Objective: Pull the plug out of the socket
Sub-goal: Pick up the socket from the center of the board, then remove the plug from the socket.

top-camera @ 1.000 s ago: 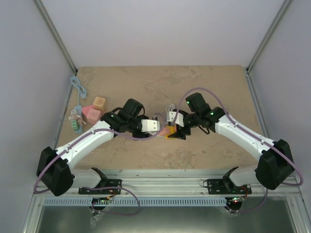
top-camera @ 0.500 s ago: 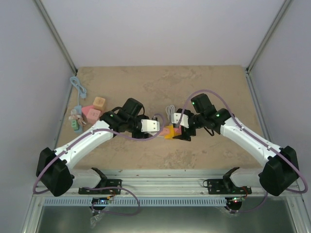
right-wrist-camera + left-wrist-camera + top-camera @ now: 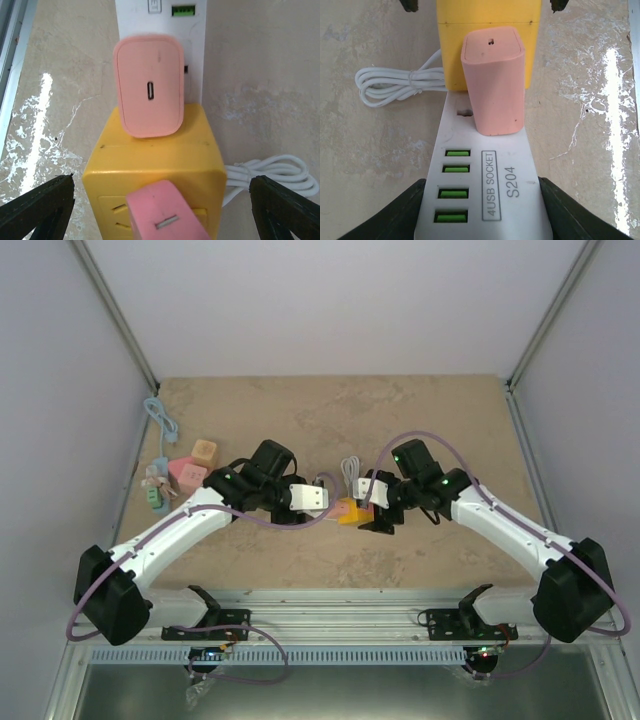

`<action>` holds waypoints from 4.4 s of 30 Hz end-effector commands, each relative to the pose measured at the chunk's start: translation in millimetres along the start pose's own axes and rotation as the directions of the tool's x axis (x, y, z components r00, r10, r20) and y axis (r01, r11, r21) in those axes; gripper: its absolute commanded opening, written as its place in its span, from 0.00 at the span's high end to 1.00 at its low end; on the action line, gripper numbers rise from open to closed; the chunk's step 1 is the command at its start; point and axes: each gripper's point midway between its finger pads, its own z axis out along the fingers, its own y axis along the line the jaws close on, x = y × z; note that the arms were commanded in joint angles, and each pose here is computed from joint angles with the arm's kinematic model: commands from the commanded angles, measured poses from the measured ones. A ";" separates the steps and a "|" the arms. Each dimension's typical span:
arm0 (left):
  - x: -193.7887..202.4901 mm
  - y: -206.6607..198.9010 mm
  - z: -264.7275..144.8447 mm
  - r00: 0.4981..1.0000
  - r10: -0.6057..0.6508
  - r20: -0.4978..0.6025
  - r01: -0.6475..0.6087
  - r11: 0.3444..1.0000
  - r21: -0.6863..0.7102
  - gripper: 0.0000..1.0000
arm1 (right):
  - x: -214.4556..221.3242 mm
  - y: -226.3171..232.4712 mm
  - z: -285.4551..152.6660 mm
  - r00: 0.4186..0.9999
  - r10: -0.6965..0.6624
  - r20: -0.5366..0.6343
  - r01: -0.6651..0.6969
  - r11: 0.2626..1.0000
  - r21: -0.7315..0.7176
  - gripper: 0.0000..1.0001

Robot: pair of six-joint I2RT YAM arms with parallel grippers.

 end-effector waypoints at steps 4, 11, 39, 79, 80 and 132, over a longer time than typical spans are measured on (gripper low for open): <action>-35.1 19.9 -23.2 0.992 0.054 0.117 -0.044 0.996 -0.081 1.00 | 10.4 -3.9 5.2 1.000 -0.013 -0.015 0.014 0.999 0.049 0.14; -36.3 18.6 -22.1 0.991 0.049 0.125 -0.041 0.997 -0.069 1.00 | 4.8 1.2 4.2 0.999 -0.034 0.024 0.033 0.999 0.038 0.43; -72.4 34.4 -68.1 0.957 -0.012 0.289 0.022 0.999 -0.031 0.00 | -25.8 -12.6 -41.6 0.963 -0.004 0.271 -0.021 0.996 0.091 0.83; -88.2 22.1 -51.3 0.913 -0.091 0.397 0.023 0.985 0.173 0.22 | -45.1 -13.7 -63.6 0.907 0.042 0.418 -0.048 0.999 0.004 0.80; -88.1 21.8 -51.6 0.913 -0.090 0.397 0.022 0.985 0.172 0.25 | -44.4 -13.6 -63.0 0.908 0.043 0.417 -0.049 0.999 0.004 0.80; -58.5 19.4 -40.1 0.953 -0.068 0.296 0.055 0.997 0.051 1.00 | -68.7 -26.1 -23.3 0.951 0.063 0.302 -0.044 0.997 -0.071 0.27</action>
